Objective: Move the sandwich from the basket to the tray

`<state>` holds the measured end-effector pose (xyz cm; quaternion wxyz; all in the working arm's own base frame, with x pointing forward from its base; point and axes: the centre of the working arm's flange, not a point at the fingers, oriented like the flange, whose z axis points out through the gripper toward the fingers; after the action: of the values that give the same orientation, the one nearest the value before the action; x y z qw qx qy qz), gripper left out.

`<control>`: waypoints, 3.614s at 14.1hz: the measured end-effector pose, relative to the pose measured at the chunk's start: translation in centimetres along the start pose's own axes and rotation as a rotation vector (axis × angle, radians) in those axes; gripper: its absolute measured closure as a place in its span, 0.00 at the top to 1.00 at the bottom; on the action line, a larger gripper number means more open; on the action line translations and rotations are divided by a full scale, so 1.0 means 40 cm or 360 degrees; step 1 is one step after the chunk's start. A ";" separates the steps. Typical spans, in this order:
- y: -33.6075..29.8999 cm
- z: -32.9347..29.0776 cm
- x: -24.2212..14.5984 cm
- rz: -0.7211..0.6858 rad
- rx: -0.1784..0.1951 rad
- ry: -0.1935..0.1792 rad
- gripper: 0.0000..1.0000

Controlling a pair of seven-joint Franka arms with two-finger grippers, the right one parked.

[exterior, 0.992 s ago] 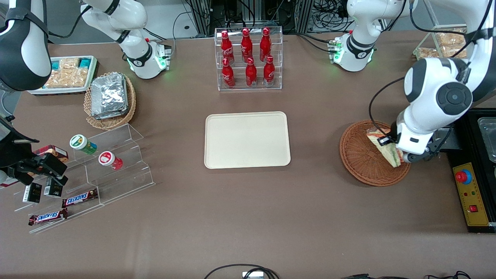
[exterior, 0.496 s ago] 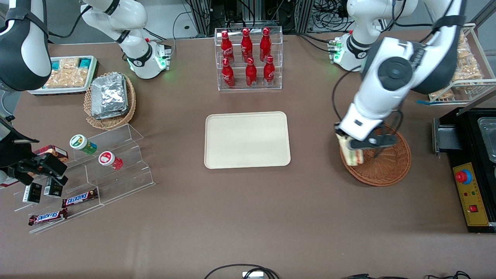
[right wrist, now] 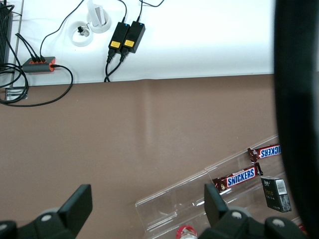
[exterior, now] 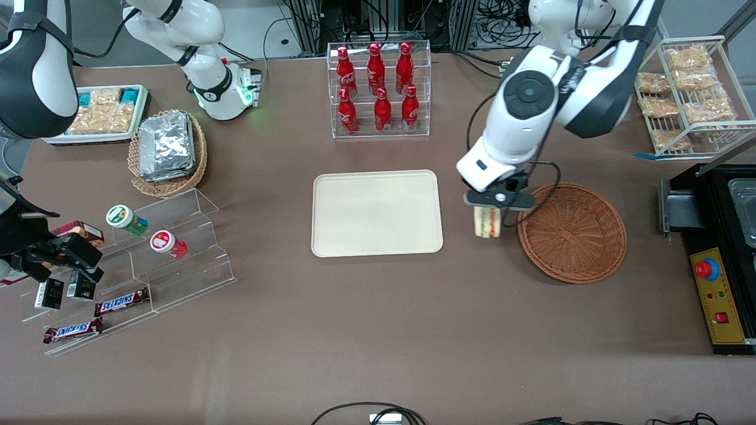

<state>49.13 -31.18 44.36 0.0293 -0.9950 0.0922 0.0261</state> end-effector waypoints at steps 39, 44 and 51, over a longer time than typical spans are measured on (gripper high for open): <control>0.376 0.383 0.042 -0.0275 0.0190 0.0086 0.99; 0.236 0.238 0.164 -0.0508 0.0205 0.0118 0.99; -0.131 0.071 0.247 -0.0920 0.0257 0.0104 1.00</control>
<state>59.65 -27.67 41.22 0.1115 -0.9748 -0.1921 -0.0226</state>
